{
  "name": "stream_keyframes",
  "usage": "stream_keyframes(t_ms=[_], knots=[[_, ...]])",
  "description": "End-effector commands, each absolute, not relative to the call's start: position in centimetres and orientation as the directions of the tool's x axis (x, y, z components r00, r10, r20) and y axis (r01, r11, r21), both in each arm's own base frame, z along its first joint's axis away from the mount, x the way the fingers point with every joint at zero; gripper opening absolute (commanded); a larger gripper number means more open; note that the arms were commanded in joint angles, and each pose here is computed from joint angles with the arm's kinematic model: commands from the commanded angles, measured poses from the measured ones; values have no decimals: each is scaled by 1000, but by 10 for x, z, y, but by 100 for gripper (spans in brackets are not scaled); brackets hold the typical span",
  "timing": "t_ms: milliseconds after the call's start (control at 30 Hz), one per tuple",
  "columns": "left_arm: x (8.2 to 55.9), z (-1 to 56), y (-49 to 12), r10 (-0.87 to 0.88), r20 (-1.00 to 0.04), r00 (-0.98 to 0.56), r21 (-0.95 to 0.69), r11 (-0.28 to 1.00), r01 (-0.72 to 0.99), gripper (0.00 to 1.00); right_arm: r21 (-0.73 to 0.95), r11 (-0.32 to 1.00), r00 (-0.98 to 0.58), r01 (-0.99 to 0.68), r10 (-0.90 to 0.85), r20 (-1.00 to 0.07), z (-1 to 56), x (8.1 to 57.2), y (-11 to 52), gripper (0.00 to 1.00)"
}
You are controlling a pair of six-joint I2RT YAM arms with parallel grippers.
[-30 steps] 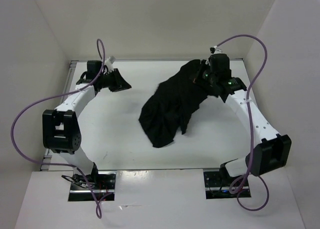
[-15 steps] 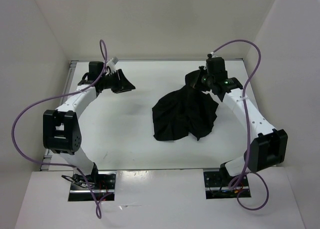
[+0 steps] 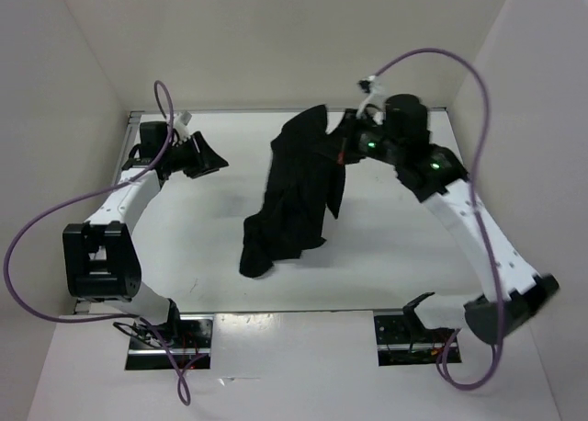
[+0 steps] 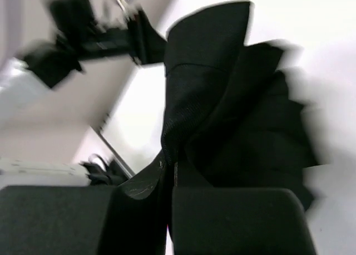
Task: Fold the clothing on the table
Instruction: Flatten the skirt out
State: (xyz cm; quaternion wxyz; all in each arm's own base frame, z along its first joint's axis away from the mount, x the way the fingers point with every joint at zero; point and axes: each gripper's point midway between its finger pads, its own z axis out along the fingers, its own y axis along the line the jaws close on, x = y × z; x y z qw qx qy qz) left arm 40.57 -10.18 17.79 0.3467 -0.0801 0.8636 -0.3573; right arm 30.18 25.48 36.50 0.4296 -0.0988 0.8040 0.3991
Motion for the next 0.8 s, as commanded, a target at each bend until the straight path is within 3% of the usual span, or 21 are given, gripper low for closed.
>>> stream_keyframes(t_ms=[0,133,367,633,767], knots=[[406,203,-97,-400,-600,-693,-658,739,143,52,567,652,-503,-504,311,-806,413,283,205,0],[404,207,-99,-406,-597,-692,-667,730,148,53,624,727,-612,-287,362,-703,322,317,153,0],[400,200,-100,-404,-582,-706,-674,725,141,54,599,801,-760,15,398,-513,191,353,120,0],[380,188,-119,-325,-567,-757,-715,651,256,57,522,840,-801,146,410,-437,141,374,111,0],[361,155,-139,-284,-492,-823,-742,631,226,57,511,846,-809,152,404,-428,135,377,113,0]])
